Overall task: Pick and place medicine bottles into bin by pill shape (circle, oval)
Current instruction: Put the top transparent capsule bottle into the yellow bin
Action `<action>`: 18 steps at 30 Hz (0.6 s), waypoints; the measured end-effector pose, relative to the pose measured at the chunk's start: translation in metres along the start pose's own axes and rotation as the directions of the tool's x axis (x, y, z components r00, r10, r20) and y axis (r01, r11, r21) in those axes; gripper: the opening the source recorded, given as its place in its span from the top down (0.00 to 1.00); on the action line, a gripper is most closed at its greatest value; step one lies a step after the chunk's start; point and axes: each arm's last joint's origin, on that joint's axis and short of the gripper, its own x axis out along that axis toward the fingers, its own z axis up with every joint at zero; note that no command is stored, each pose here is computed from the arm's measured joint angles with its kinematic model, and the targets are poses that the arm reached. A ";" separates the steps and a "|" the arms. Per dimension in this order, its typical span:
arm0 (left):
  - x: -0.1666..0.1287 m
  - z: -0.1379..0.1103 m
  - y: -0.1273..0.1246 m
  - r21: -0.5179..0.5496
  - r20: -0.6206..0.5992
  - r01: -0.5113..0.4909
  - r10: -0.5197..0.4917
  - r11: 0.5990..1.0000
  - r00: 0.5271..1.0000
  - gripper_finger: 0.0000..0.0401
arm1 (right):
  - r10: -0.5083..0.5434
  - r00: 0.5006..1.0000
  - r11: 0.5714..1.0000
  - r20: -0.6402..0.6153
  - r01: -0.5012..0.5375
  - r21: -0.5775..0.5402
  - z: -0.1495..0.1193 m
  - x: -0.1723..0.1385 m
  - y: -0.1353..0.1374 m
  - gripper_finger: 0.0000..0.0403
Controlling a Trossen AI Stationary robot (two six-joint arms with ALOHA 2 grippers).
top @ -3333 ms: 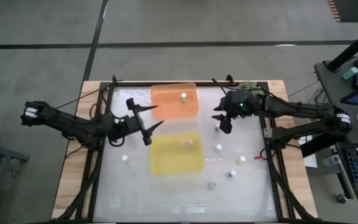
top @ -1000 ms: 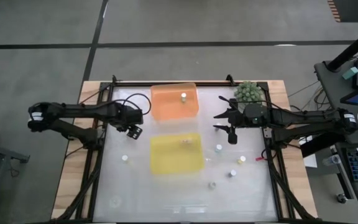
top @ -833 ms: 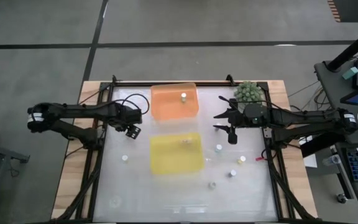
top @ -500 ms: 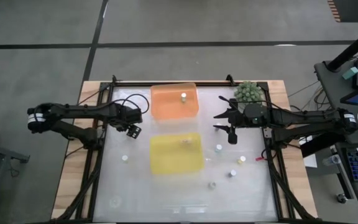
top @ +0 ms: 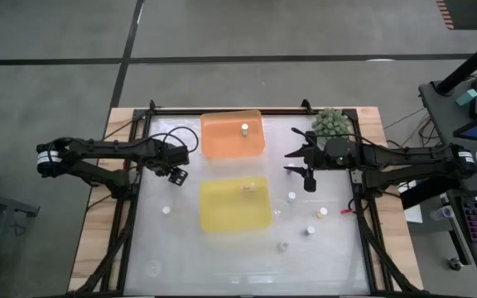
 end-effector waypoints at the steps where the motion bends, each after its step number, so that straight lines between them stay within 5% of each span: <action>1: 0.000 0.000 0.000 0.000 0.000 0.001 -0.001 1.000 1.000 0.39 | 0.000 1.000 1.000 0.000 0.000 0.000 0.000 0.000 0.000 0.59; 12: 0.000 0.000 0.000 0.000 -0.002 -0.001 0.001 1.000 1.000 0.67 | 0.000 1.000 1.000 0.000 0.000 0.000 0.000 0.000 0.000 0.59; 18: -0.002 0.000 0.000 0.001 -0.004 -0.002 0.002 1.000 1.000 0.70 | 0.000 1.000 1.000 0.000 0.000 0.000 0.000 0.000 0.000 0.59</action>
